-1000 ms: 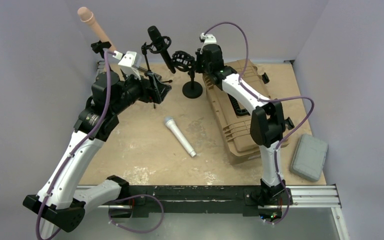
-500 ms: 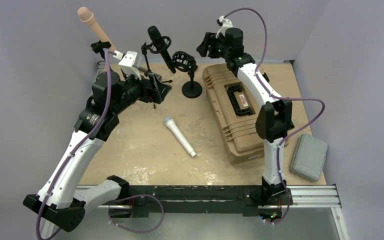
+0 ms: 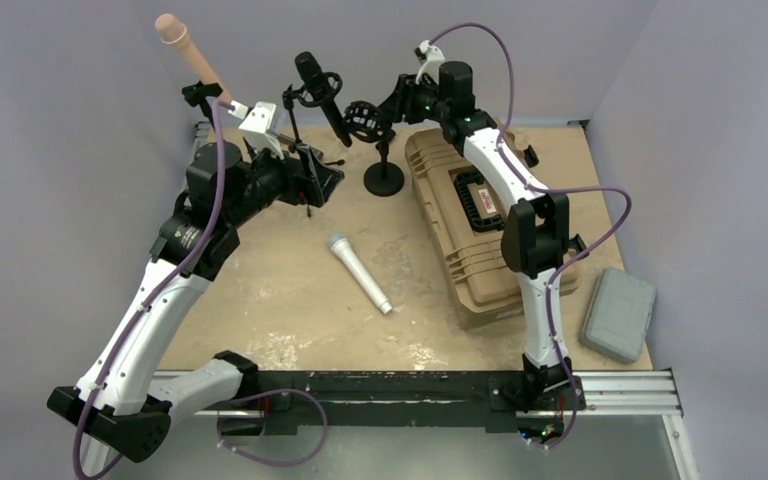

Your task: Remove the microphone from the stand

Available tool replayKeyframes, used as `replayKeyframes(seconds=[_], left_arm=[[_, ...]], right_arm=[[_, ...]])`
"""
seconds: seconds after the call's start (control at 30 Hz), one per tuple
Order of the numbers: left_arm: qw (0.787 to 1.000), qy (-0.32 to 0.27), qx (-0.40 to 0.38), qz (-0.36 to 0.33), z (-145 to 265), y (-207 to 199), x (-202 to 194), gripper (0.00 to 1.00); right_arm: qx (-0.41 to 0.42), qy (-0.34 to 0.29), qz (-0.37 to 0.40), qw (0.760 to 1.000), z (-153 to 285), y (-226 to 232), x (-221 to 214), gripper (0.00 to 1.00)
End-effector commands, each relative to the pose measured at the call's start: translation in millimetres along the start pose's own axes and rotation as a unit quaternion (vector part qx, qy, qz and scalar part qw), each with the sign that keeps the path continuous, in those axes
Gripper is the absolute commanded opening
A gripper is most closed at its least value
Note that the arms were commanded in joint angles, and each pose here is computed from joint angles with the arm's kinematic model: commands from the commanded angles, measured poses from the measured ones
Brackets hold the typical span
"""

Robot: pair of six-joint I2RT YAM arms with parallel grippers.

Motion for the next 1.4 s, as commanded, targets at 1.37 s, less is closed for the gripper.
replayKeyframes(seconds=[1.37], left_arm=[[1.0,-0.004,-0.008,0.0,-7.9,-2.0,1.2,0.84]], right_arm=[[-0.175,0.143,0.324,0.919,7.6,-59.9,-99.5,0.42]])
Point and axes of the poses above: each gripper's point midway between its finger pads, its own z axis back along the fingers, its own y axis along the line the jaws close on, x = y × z, the point moved 2 cm from there along z, back along the fingers
